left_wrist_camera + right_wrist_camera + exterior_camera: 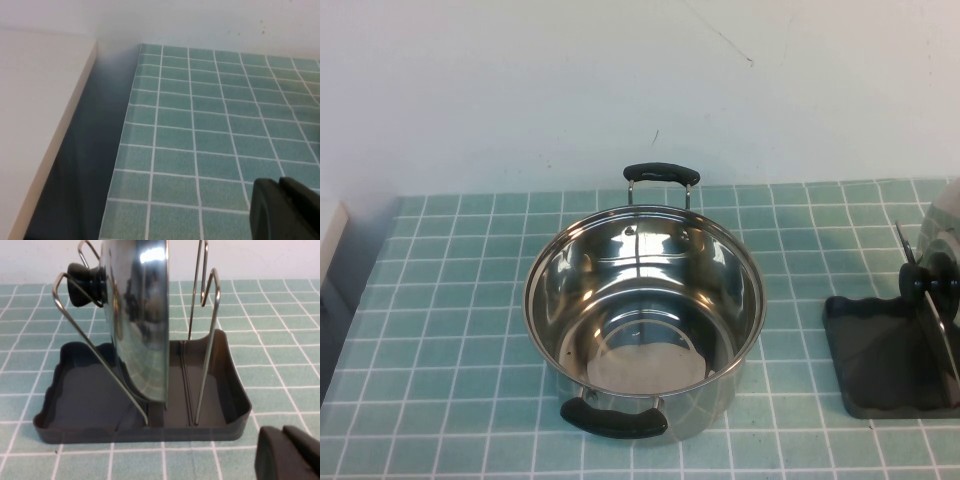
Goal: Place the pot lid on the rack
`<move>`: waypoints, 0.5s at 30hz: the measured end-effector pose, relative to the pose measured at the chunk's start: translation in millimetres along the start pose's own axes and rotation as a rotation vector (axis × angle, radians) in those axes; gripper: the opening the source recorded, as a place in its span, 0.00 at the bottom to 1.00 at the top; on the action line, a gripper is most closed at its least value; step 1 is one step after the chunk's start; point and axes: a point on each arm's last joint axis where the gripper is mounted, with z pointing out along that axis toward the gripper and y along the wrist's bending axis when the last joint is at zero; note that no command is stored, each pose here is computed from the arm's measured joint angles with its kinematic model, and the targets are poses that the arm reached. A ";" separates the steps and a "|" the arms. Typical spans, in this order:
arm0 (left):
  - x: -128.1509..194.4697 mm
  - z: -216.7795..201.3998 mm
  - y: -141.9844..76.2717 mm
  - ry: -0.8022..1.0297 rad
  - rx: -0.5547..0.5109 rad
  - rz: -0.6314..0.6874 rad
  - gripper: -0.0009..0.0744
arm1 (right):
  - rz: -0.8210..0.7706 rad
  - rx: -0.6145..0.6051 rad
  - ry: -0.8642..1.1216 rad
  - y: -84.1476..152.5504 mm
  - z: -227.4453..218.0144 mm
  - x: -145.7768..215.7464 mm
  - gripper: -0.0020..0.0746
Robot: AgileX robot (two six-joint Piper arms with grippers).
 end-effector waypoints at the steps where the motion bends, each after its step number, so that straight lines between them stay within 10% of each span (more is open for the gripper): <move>1: -0.4 -0.2 -0.3 0.000 0.003 0.000 0.01 | 0.000 0.000 0.000 0.0 0.0 0.0 0.02; 15: 0.0 -0.2 -1.1 0.005 0.017 0.131 0.01 | 0.000 0.000 0.000 0.0 0.0 0.0 0.02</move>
